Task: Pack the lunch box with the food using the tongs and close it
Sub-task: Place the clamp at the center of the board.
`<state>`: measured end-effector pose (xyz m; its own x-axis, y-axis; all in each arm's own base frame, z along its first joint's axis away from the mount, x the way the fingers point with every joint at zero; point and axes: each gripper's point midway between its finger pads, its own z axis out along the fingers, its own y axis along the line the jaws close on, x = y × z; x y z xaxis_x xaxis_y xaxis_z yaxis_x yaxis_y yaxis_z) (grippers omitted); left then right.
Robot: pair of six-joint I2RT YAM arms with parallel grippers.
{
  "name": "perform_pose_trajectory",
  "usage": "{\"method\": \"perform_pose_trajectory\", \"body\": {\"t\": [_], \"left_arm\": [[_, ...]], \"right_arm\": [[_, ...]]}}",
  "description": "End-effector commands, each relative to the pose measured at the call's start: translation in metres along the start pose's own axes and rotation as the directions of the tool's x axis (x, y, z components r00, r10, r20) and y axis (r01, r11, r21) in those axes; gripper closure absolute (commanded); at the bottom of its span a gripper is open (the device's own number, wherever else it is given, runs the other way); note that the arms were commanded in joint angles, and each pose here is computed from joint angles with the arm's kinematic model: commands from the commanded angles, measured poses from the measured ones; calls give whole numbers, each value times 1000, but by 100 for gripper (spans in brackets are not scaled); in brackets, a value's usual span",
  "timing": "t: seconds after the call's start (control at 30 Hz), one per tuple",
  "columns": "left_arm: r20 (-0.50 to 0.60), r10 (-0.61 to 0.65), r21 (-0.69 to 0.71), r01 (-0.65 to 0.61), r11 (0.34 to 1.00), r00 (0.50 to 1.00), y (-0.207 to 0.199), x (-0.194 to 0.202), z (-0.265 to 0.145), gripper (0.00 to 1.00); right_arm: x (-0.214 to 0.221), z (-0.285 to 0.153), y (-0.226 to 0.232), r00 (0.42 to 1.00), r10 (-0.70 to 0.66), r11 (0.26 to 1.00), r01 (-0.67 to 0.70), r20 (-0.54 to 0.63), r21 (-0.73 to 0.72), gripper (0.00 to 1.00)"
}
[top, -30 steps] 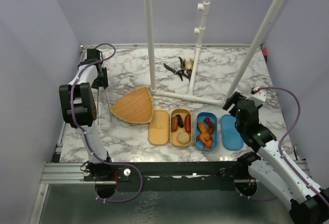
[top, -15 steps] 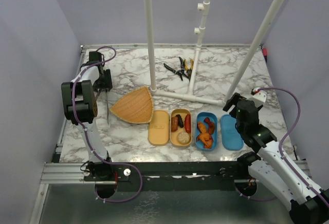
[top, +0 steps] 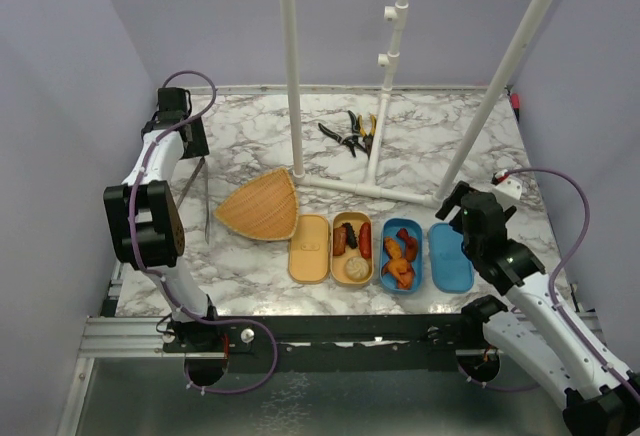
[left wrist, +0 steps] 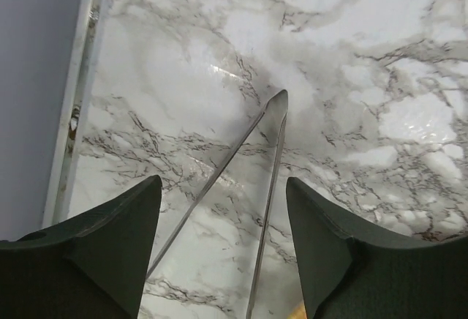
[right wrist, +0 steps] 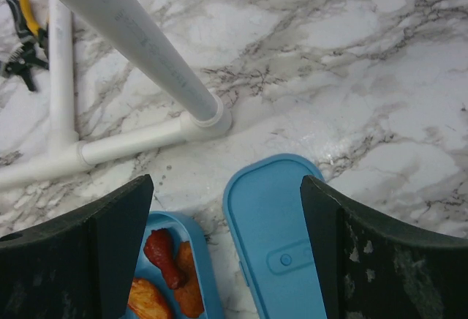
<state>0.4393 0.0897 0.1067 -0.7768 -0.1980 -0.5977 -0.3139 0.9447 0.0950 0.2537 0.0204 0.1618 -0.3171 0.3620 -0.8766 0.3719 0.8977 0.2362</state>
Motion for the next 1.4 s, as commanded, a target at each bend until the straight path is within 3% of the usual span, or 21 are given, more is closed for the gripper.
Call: {"method": "perform_pose_trajectory", "body": {"t": [0.0,0.2,0.5,0.93,1.37], "left_arm": [[133,-65,29,62,998,989,1,-26,-33,29],[199,-69,127,44,991,978,-27,-35,-58,29],[238,-61,245,1,970,969,-68,-38,-82,29],[265,-54,306,-31,951,963,-81,-42,-98,29],[256,-68,388,-38,921,964,-96,-41,-107,29]], "right_arm": [[12,-2,-18,997,17,993,-8,-72,116,14],[31,16,-28,972,130,984,-102,-195,147,15],[70,41,-67,843,375,922,-295,-384,252,21],[101,45,-80,788,389,908,-239,-478,344,33],[113,44,-71,755,378,921,-249,-536,299,44]]}}
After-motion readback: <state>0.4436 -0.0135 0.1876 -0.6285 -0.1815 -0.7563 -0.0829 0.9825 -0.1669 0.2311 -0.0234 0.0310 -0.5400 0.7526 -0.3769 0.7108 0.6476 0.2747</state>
